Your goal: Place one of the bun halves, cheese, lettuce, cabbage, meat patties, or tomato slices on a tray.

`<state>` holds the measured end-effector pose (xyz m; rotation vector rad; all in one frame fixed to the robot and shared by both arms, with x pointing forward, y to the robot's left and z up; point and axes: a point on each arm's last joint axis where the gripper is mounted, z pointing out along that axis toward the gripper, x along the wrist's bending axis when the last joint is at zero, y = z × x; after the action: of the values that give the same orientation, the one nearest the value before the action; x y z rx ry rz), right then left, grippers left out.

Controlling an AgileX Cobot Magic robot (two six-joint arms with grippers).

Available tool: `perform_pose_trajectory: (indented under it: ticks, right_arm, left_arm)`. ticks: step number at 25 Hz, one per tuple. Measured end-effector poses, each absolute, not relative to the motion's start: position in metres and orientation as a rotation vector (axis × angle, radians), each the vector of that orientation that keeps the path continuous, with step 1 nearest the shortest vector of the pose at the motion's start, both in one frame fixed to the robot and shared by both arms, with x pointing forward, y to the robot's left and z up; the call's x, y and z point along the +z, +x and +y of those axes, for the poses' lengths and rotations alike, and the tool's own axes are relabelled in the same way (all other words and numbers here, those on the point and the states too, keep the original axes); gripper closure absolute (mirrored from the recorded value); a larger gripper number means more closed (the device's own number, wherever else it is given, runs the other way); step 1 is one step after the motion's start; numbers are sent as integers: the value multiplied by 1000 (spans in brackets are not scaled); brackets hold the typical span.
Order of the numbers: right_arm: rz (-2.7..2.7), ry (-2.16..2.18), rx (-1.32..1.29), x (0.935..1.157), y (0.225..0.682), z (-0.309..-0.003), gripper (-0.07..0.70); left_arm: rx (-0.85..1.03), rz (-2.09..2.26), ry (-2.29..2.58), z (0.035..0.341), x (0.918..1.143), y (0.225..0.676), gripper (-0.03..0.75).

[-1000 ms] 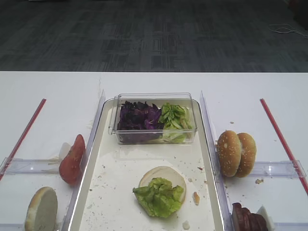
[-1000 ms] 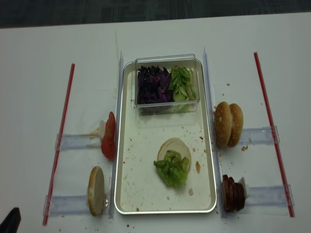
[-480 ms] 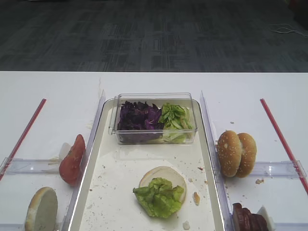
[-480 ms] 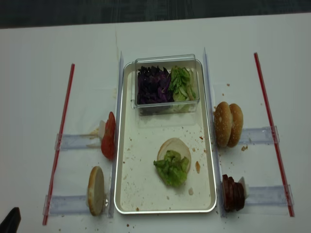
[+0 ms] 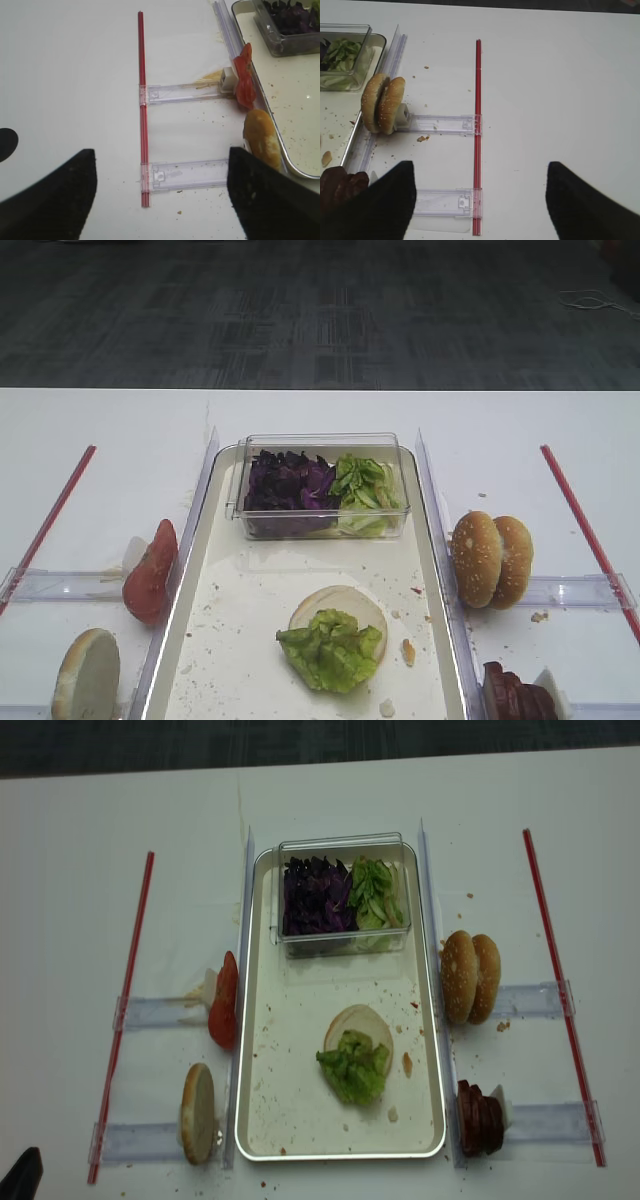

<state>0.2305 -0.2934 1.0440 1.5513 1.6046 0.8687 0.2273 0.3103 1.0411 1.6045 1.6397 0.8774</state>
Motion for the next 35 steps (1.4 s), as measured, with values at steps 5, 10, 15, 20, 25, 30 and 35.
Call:
perform_pose_trajectory:
  ticks: [5,10,15,20,25,30,35]
  right_arm:
    - [1605,1551,869,1044,231,-293,58]
    - [1605,1551,869,1044,231,-293,58]
    - [1605,1551,869,1044,231,-293,58]
    - [1605,1551,869,1044,231,-293,58]
    - [1605,1551,869,1044,231,-293,58]
    - [1605,1551,869,1044,231,-293,58]
    - [1605,1551,869,1044,231,-293,58]
  left_arm:
    - [877,1640,1605,310,1041,227,182]
    - [877,1640,1605,310,1041,227,182]
    - [877,1640,1605,310,1041,227,182]
    - [877,1640,1605,310,1041,227,182]
    - [877,1640,1605,310,1041,227,182]
    - [877,1640,1605,310,1041,227,182]
    - [877,1640,1605,310,1041,227,182]
